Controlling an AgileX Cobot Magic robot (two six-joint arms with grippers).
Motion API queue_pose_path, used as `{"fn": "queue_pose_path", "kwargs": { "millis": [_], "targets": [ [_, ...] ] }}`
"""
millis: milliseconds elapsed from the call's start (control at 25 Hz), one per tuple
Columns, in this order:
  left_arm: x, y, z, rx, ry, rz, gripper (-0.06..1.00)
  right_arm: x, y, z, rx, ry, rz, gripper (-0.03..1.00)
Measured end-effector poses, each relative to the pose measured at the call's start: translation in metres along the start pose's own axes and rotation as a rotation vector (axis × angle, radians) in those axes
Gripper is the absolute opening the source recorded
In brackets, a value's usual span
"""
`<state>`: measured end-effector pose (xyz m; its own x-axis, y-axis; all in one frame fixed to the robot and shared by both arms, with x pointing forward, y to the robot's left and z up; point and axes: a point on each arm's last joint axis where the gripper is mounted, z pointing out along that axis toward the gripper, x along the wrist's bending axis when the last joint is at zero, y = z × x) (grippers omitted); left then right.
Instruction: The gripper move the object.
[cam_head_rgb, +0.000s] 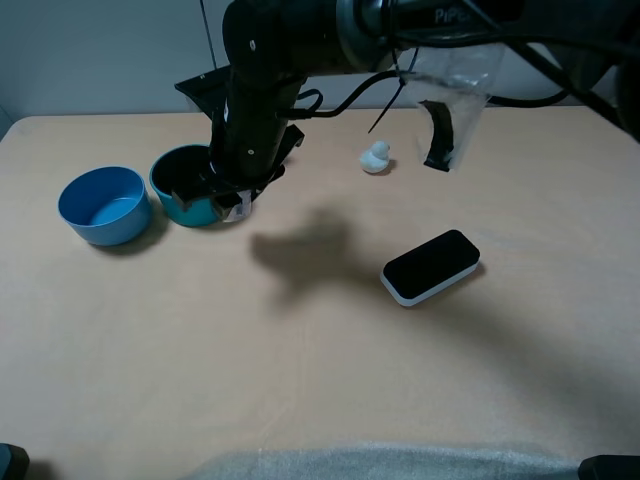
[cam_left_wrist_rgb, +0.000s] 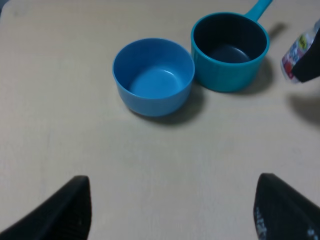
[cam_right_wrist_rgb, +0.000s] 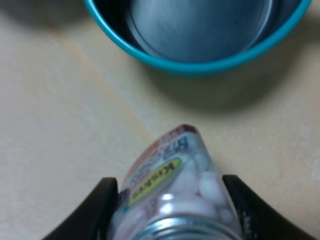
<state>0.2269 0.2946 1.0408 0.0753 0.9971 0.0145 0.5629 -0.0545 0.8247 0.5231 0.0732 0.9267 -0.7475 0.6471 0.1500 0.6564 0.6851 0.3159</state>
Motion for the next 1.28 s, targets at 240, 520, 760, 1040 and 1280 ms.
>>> {"fn": "queue_pose_path", "kwargs": {
  "millis": [240, 520, 760, 1040, 1280],
  "targets": [
    [0.000, 0.000, 0.000, 0.000, 0.000, 0.000, 0.74, -0.002, -0.003, 0.012, 0.022, -0.002, -0.027, 0.33],
    [0.000, 0.000, 0.000, 0.000, 0.000, 0.000, 0.74, -0.004, -0.007, 0.027, 0.049, -0.004, -0.032, 0.33],
    [0.000, 0.000, 0.000, 0.000, 0.000, 0.000, 0.74, -0.005, -0.008, 0.033, 0.049, -0.006, -0.041, 0.33],
    [0.000, 0.000, 0.000, 0.000, 0.000, 0.000, 0.74, -0.005, -0.005, 0.033, 0.018, -0.008, -0.042, 0.33],
    [0.000, 0.000, 0.000, 0.000, 0.000, 0.000, 0.74, -0.006, -0.003, 0.033, -0.007, -0.010, -0.044, 0.33]
  ]
}}
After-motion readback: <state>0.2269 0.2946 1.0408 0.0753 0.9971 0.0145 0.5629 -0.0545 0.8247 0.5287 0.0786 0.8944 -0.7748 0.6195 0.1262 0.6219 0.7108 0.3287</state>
